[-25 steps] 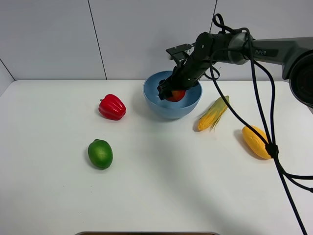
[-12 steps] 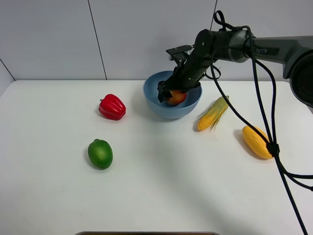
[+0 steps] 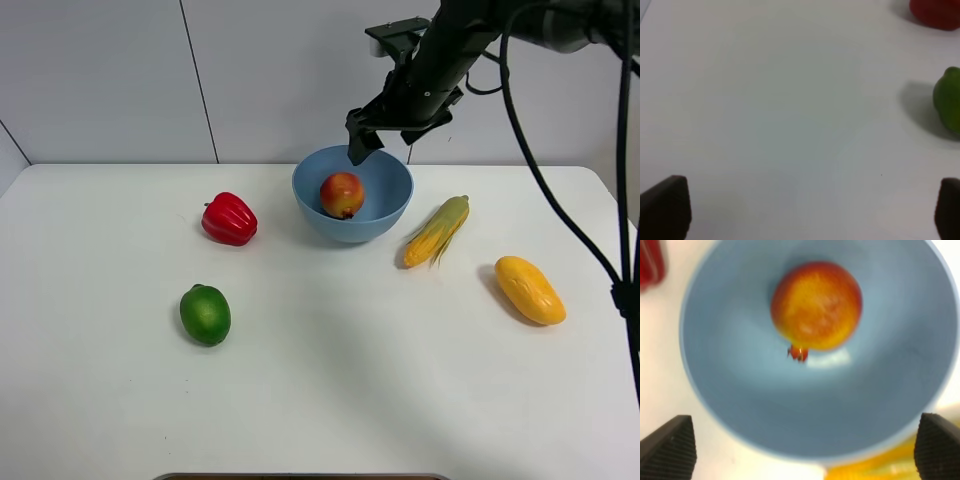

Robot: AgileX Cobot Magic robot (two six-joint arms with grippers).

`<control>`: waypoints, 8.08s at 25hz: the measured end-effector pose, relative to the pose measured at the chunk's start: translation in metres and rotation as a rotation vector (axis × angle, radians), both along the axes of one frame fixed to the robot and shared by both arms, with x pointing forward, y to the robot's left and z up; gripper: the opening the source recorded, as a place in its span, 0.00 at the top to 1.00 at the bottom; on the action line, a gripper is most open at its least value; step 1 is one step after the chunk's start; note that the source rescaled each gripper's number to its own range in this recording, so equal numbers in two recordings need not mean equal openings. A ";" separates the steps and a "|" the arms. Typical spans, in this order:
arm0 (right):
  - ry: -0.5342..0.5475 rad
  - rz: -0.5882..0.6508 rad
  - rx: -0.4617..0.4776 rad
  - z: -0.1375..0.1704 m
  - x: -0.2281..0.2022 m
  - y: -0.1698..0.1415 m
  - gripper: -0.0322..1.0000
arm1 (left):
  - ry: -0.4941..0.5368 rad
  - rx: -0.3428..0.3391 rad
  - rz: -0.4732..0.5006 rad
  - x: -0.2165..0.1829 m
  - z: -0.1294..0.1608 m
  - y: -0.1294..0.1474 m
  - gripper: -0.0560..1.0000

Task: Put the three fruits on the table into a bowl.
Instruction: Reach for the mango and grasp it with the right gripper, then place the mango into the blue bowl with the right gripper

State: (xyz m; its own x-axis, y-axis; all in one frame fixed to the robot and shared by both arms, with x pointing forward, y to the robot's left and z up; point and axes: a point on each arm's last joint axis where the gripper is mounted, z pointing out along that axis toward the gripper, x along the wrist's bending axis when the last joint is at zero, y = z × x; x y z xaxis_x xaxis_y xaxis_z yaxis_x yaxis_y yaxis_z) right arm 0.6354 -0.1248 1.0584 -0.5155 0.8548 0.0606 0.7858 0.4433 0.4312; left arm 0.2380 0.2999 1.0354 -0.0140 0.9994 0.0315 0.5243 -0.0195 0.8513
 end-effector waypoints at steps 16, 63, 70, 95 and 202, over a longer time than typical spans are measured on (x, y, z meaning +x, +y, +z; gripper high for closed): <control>0.004 -0.105 -0.101 0.058 -0.047 -0.037 0.33 | 0.000 0.000 0.000 0.000 0.000 0.000 0.00; 0.282 -0.388 -0.198 -0.062 -0.076 -0.182 0.00 | 0.000 0.000 0.000 0.000 0.000 0.000 0.00; 0.244 -0.406 -0.190 -0.071 -0.076 -0.192 0.00 | -0.001 0.000 0.000 0.000 0.000 0.000 0.00; 0.364 -0.375 -0.157 -0.142 -0.055 -0.191 0.00 | -0.001 0.000 0.000 0.000 0.000 0.000 0.00; -0.004 -0.077 0.087 -0.017 0.020 -0.021 0.97 | -0.001 0.000 0.000 0.000 0.000 0.000 0.00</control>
